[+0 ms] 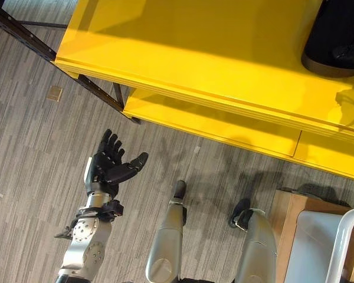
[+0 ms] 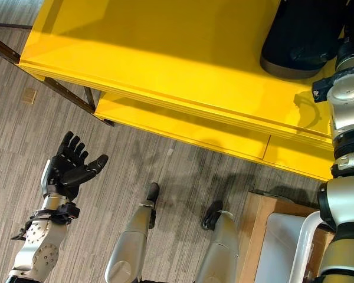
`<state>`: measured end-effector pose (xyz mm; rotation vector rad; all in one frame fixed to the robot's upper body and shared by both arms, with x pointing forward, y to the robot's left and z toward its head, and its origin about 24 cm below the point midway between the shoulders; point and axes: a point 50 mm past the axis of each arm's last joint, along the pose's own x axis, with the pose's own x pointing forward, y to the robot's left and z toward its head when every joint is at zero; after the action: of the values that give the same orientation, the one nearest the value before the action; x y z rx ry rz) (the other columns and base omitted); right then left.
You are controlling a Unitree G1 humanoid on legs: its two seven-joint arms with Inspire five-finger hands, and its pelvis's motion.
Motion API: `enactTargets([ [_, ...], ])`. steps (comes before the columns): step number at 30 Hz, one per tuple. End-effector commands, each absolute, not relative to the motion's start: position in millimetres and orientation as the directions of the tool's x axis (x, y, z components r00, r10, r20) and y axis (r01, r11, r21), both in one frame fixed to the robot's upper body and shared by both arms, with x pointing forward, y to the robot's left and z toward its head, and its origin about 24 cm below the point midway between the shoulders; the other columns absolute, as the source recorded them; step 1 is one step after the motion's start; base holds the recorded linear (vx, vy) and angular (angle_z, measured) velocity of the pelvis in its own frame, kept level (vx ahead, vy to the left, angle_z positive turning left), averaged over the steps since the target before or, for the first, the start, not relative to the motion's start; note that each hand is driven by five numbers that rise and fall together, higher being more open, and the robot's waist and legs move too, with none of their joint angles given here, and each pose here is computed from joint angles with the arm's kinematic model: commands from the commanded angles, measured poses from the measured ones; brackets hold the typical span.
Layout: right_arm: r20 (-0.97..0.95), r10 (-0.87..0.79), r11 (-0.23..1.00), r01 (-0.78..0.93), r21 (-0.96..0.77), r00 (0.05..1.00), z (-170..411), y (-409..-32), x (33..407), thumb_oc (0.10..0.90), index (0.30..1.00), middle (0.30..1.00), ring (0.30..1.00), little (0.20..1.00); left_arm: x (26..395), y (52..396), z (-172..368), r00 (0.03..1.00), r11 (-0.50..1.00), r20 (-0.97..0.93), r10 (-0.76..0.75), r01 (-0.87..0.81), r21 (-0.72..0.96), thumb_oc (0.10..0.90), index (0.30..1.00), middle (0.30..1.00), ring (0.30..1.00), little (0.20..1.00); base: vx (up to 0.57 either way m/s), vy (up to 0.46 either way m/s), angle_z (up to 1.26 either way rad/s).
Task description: Move parts from the plastic box to the shelf.
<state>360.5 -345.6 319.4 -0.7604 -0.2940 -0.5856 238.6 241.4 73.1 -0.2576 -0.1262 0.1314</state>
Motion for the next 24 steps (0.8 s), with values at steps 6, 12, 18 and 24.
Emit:
enactTargets([
  [6, 0.392, -0.407, 0.354, 0.538, -0.765, 0.825, 306.3, -367.9, 350.6, 0.9, 1.0, 1.0, 1.0, 1.0, 234.1, 246.8, 119.1, 0.928, 0.974, 0.351, 0.123, -0.045, -0.222, 0.9, 1.0, 1.0, 1.0, 1.0, 0.0, 0.0, 0.0],
  [12, 0.398, -0.406, 0.347, 0.542, -0.765, 0.823, 306.5, -368.4, 349.8, 0.9, 1.0, 1.0, 1.0, 1.0, 234.7, 246.8, 120.4, 0.926, 0.974, 0.357, 0.123, -0.044, -0.22, 0.9, 1.0, 1.0, 1.0, 1.0, 0.0, 0.0, 0.0],
  [18, 0.404, -0.436, 0.395, 0.575, -0.717, 0.804, 304.6, -371.1, 348.8, 0.9, 1.0, 1.0, 1.0, 1.0, 234.7, 247.1, 120.7, 0.925, 0.974, 0.358, 0.125, -0.047, -0.22, 0.9, 1.0, 1.0, 1.0, 1.0, 0.0, 0.0, 0.0],
  [24, 0.406, -0.462, 0.466, 0.605, -0.646, 0.789, 297.2, -369.1, 351.2, 0.9, 1.0, 1.0, 1.0, 1.0, 234.7, 247.7, 120.4, 0.925, 0.974, 0.355, 0.133, -0.055, -0.221, 0.9, 1.0, 1.0, 1.0, 1.0, 0.0, 0.0, 0.0],
])
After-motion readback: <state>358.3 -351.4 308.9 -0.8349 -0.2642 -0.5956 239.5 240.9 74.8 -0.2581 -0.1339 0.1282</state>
